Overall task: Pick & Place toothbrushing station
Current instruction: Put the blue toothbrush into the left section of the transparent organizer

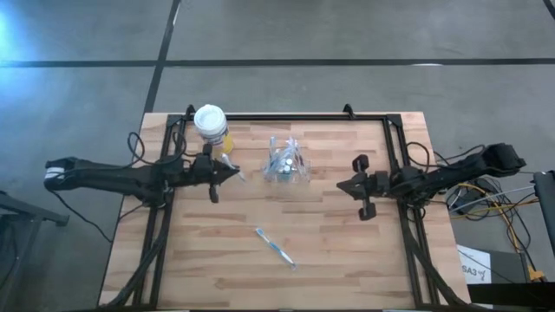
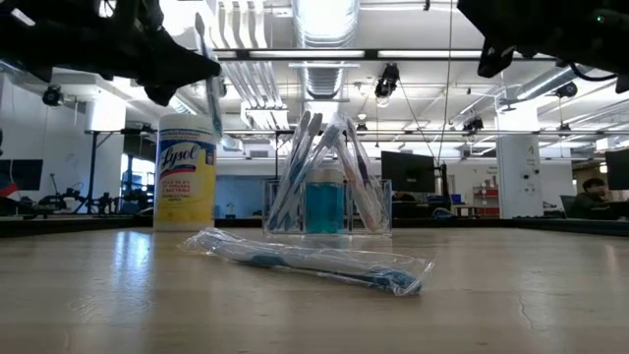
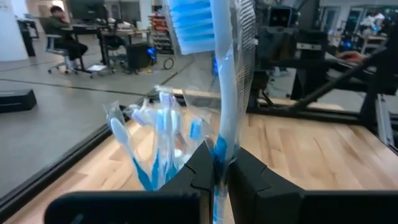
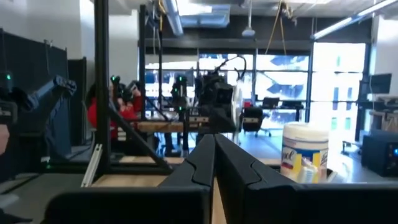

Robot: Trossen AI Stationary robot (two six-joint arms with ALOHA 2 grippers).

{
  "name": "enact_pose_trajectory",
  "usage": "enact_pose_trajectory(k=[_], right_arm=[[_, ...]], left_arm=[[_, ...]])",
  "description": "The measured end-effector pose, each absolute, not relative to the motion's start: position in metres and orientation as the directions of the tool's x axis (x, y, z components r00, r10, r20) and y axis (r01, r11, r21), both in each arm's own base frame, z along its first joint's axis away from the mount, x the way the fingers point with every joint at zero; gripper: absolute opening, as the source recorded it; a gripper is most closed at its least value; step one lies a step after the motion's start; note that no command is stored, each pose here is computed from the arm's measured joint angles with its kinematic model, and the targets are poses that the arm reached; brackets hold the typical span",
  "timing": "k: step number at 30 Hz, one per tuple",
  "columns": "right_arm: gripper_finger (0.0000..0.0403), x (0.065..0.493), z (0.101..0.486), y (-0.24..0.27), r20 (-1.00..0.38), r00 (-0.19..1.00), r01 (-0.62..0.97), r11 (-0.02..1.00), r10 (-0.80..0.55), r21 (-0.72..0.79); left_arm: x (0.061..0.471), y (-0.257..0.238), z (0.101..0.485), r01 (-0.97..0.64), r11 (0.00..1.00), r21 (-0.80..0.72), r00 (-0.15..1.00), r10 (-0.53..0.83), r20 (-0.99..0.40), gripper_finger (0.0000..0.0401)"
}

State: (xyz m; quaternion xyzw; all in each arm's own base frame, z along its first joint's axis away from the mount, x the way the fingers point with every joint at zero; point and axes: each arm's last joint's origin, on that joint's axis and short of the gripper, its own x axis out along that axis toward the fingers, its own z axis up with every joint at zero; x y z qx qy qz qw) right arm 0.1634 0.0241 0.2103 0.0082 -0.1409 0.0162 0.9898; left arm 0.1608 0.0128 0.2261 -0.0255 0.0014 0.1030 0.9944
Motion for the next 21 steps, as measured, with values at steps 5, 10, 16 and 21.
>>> enact_pose_trajectory(k=[5,10,16,21], right_arm=[[0.0008,0.153,0.201,0.022,0.326,0.945,-0.031,1.0,0.028,0.004],[0.0008,0.147,0.197,0.021,0.365,0.931,-0.032,0.999,0.025,0.012],[0.0008,0.147,0.196,0.021,0.355,0.935,-0.032,0.999,0.026,0.012],[0.0008,0.148,0.195,0.021,0.35,0.937,-0.032,0.999,0.026,0.012]], left_arm=[[0.177,0.019,0.223,-0.289,0.956,-0.055,0.957,0.29,0.016,0.0025],[0.197,0.027,0.22,-0.441,0.896,-0.043,0.897,0.441,-0.01,0.0025],[0.227,0.032,0.221,-0.485,0.874,0.007,0.873,0.485,-0.052,0.0025],[0.249,0.035,0.218,-0.496,0.867,0.053,0.863,0.499,-0.078,0.0025]])
